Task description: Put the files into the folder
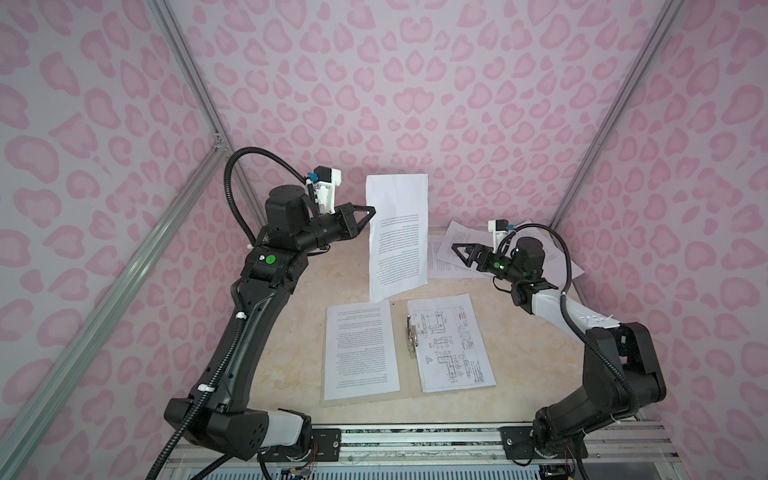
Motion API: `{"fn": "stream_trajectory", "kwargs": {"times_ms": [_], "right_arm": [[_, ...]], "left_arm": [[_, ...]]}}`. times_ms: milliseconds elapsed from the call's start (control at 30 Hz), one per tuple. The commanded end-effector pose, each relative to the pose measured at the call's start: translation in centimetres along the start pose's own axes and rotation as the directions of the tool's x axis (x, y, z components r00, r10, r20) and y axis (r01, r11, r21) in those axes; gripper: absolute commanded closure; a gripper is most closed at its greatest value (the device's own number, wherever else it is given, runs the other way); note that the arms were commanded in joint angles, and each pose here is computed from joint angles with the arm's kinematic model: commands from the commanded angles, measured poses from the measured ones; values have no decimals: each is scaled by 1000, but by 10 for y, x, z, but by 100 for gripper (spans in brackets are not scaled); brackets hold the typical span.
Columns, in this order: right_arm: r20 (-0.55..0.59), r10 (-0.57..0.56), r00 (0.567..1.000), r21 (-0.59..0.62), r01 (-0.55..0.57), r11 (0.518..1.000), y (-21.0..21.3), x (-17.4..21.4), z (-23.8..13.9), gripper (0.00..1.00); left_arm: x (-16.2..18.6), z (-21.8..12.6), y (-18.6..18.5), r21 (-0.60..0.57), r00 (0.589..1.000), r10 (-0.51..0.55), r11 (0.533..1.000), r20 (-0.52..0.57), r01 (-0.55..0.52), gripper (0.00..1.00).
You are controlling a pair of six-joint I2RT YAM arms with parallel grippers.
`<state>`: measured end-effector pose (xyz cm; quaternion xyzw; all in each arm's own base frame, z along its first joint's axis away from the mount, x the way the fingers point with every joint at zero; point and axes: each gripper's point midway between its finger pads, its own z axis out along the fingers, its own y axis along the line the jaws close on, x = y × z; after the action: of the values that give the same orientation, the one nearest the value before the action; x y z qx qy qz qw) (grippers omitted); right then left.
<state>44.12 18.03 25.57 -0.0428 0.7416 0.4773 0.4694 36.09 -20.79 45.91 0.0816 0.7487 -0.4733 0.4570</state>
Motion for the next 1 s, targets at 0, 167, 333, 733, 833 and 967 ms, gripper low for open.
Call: {"fn": "stream_trajectory", "kwargs": {"times_ms": [0,167,333,733,833,967], "right_arm": [[53,-50,997,-138,57,989,25,-12,5,3],[115,-17,993,-300,51,953,43,-24,10,3],[147,60,987,-455,14,890,58,-38,12,8],[89,58,994,-575,4,818,94,-31,5,30],[78,65,995,-577,-8,817,96,-29,3,34],[68,76,995,-574,-23,818,94,-26,4,40]], "left_arm": [[5,16,-13,95,998,-50,994,-34,54,96],[15,38,-24,154,992,-91,983,-92,104,97],[16,45,-28,168,989,-101,979,-107,119,96],[6,60,-11,150,989,-125,979,-78,136,96],[0,59,-8,157,989,-131,978,-63,139,97],[-4,56,-6,163,990,-131,977,-50,137,96]]}}
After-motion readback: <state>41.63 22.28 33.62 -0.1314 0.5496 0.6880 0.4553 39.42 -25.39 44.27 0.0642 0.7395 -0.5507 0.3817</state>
